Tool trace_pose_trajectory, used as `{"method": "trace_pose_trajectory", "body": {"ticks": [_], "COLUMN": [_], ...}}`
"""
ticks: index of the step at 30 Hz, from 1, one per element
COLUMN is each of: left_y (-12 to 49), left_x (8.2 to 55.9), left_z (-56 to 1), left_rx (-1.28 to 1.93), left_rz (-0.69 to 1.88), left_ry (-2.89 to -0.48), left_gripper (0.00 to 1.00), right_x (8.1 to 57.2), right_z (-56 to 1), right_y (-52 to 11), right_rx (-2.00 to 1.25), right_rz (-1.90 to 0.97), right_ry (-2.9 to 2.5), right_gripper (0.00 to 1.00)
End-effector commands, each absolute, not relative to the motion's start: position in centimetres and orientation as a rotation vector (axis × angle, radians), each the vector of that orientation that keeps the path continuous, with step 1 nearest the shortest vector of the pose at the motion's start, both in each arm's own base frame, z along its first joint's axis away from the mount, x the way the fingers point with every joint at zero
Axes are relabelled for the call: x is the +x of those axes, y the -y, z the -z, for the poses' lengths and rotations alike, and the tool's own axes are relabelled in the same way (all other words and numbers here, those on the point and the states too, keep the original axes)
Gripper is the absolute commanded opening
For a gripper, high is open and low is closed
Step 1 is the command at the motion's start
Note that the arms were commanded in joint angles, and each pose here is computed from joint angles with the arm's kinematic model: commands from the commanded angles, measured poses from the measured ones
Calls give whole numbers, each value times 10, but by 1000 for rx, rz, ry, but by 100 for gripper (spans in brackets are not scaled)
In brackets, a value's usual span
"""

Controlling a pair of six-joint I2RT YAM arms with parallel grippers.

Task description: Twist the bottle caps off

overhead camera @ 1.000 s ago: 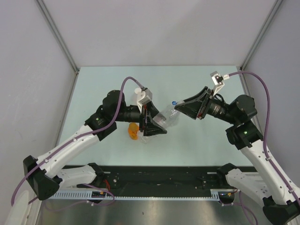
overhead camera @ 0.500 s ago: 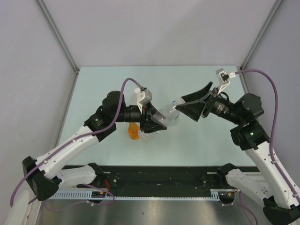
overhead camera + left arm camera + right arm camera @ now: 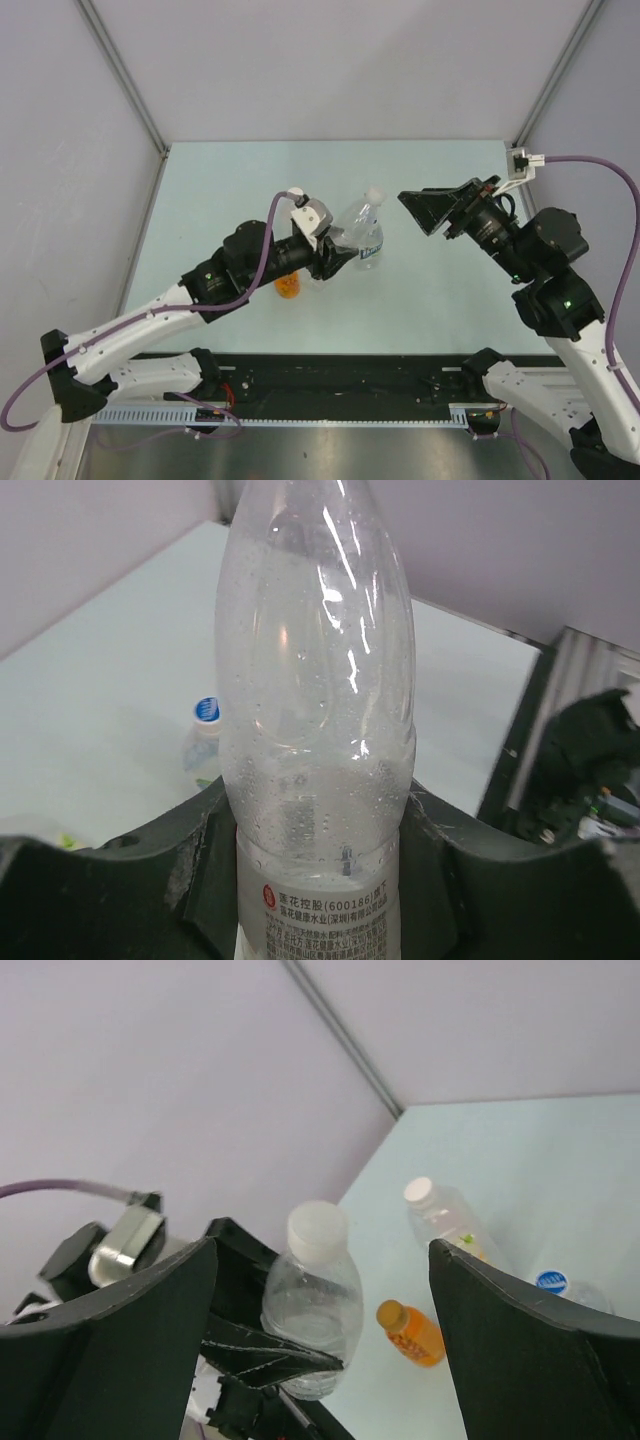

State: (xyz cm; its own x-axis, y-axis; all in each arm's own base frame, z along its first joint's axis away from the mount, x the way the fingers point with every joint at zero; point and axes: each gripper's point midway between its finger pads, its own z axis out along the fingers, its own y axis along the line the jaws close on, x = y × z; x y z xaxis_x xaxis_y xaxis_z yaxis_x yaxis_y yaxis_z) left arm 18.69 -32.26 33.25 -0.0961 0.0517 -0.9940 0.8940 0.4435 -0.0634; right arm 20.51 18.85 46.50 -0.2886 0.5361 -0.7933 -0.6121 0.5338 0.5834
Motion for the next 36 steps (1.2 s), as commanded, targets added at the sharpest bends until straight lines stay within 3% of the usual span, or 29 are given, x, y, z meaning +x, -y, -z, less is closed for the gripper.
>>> {"method": "trace_pose_trajectory", "body": {"ticks": [1, 8, 11, 13, 18, 32, 36], "left_y": [301, 312, 319, 322, 321, 324, 323], "left_x": [220, 223, 218, 217, 213, 203, 202], "left_z": [-345, -332, -330, -329, -330, -331, -331], "left_rx": [624, 591, 606, 611, 606, 630, 631], "left_rz": [601, 393, 381, 381, 394, 414, 412], "left_ry": [-1506, -1527, -1515, -1516, -1508, -1490, -1488], "left_gripper": [0, 0, 0, 0, 0, 0, 0], "right_x": [227, 222, 222, 221, 226, 237, 239], "right_z": [-450, -450, -446, -446, -440, -432, -430], "right_y": [-178, -202, -211, -213, -214, -222, -227], "right_rx": [92, 65, 56, 52, 71, 78, 67], "right_rz": [-997, -996, -1002, -1000, -977, -961, -966], "right_ry": [-1556, -1552, -1567, -1565, -1587, -1609, -1614], "right_gripper": [89, 86, 79, 69, 61, 60, 52]}}
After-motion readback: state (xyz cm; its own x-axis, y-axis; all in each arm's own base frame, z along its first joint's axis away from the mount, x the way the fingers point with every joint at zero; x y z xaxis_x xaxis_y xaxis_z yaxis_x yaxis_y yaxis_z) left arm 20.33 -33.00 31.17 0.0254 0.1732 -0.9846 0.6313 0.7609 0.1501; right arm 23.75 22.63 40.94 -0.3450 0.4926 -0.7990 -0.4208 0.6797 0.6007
